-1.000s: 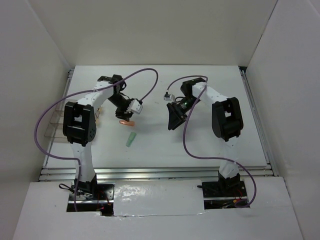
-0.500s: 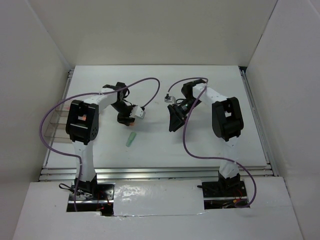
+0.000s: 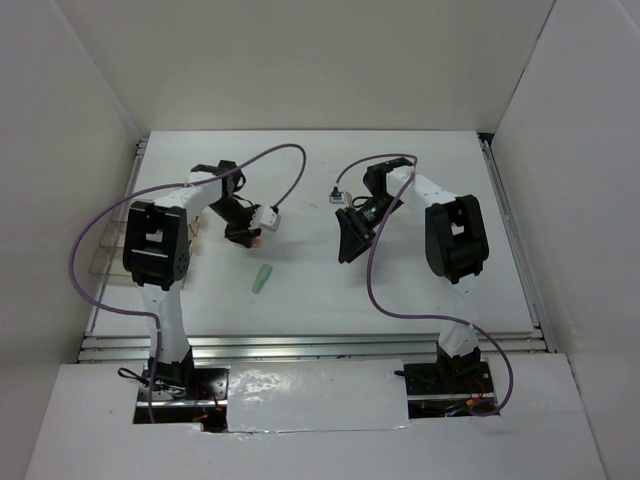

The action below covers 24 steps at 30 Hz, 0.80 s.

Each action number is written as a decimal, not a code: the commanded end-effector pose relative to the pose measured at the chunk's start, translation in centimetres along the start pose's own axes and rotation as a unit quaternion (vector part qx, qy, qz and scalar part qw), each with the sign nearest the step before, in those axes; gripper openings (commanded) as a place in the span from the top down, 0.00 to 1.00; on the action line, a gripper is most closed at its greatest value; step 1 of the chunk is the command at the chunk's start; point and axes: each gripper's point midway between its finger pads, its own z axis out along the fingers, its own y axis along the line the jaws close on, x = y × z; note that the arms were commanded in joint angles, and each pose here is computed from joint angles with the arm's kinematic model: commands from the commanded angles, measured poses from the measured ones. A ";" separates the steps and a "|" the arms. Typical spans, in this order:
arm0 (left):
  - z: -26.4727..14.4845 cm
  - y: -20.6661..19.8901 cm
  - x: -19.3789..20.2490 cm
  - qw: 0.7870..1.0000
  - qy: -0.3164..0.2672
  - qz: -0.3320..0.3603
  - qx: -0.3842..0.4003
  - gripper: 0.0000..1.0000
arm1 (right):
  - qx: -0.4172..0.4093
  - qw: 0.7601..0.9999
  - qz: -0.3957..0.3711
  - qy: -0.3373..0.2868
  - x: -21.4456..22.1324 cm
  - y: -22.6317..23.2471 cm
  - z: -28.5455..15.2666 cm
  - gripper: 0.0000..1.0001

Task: Sort the stationery into containers
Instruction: Pick up the stationery from the center of the board, then place the stationery in the storage box.

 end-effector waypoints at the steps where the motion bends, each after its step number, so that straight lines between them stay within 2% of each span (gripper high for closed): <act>1: -8.8 0.4 -2.0 0.996 -0.065 0.002 -0.067 0.86 | 0.012 0.999 -0.033 -0.022 -0.2 1.8 -1.5 0.36; 2: -11.2 -0.9 -2.5 0.995 -0.071 0.000 -0.071 0.86 | 0.010 0.999 -0.032 -0.020 -0.1 1.8 -1.3 0.36; 3: -13.1 -1.0 -2.8 0.993 -0.073 0.036 -0.084 0.86 | 0.009 0.999 -0.032 -0.021 -0.1 1.9 -1.3 0.36; 4: -16.1 -1.8 -1.3 0.991 -0.073 0.017 -0.115 0.85 | 0.008 0.999 -0.031 -0.020 -0.1 1.8 -1.2 0.36; 6: -17.9 -3.1 0.1 0.988 -0.056 0.028 -0.138 0.85 | 0.008 0.999 -0.033 -0.019 -0.1 1.9 -1.1 0.36; 7: -20.2 -4.4 1.3 0.984 -0.030 0.037 -0.170 0.86 | 0.006 0.999 -0.031 -0.018 -0.2 1.8 -0.9 0.36; 8: -20.4 -5.4 2.7 0.983 0.002 0.071 -0.168 0.87 | 0.006 0.999 -0.031 -0.017 -0.2 1.7 -0.8 0.36; 11: -20.2 -9.0 6.7 0.986 0.035 0.044 -0.155 0.88 | 0.006 0.999 -0.033 -0.015 -0.4 1.7 -0.5 0.36; 13: -20.5 -10.2 9.4 0.987 0.050 0.018 -0.154 0.89 | 0.004 0.999 -0.034 -0.012 -0.6 1.8 -0.1 0.36; 18: -20.4 -12.0 14.8 0.989 0.079 0.002 -0.124 0.89 | 0.003 0.999 -0.035 -0.007 -0.4 1.7 0.4 0.36; 22: -20.2 -11.9 16.4 0.990 0.086 0.003 -0.112 0.87 | 0.005 1.000 -0.031 -0.001 0.2 1.4 0.5 0.37; 23: -19.5 -12.0 16.9 0.991 0.088 0.008 -0.101 0.83 | 0.005 1.000 -0.029 0.000 0.2 1.3 0.7 0.37; 24: -19.5 -11.9 16.8 0.991 0.088 0.009 -0.101 0.83 | 0.004 1.000 -0.028 0.000 0.2 1.2 0.7 0.37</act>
